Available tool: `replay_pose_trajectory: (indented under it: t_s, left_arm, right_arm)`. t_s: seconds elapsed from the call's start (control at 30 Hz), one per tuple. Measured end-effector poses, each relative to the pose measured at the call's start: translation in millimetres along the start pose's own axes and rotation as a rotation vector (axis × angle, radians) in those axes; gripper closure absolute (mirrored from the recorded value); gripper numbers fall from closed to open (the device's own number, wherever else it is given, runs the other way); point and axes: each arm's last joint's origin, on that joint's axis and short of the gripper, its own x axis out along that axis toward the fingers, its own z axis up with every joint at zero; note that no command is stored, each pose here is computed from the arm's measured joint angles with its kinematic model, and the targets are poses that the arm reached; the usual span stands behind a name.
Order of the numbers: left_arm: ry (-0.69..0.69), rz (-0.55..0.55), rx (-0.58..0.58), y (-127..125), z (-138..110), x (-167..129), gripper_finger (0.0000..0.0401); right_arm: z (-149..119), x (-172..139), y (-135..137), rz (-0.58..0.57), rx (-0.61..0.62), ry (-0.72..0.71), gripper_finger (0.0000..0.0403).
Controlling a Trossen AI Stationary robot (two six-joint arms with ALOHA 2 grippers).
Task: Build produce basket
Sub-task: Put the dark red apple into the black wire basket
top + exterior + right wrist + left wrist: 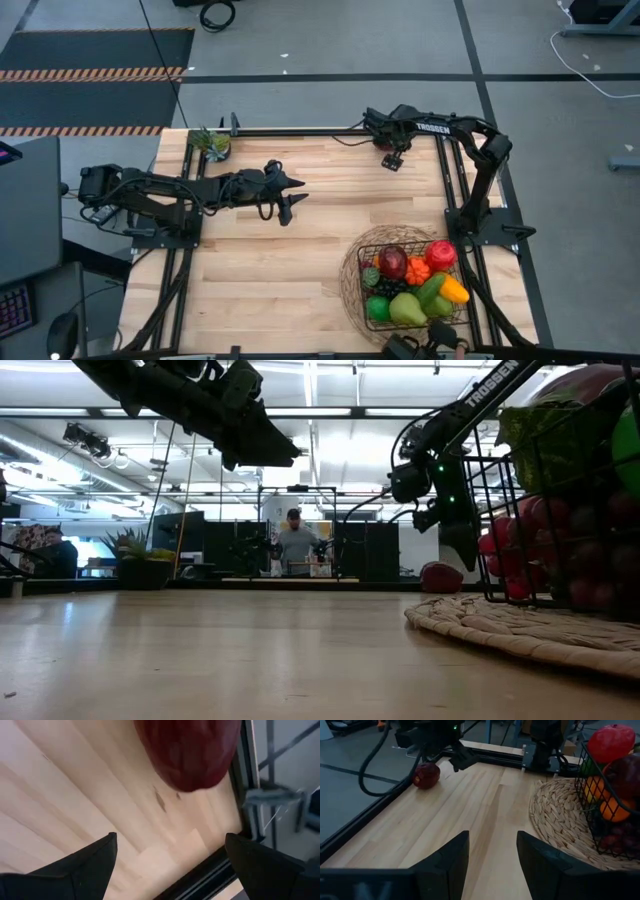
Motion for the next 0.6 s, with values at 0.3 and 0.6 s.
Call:
replay_pose_trajectory:
  t_s: [0.3,0.6]
  left_arm:
    - [-0.001,0.0,0.004,0.0,0.1,0.0,0.0229]
    - [-0.001,0.0,0.0,0.0,0.1,0.0,0.0229]
  right_arm:
    - [14.7,-2.8,2.3,0.005,0.041,-0.146,0.003]
    - [18.2,-0.2,-5.7,0.007,-0.005,-0.186,0.003]
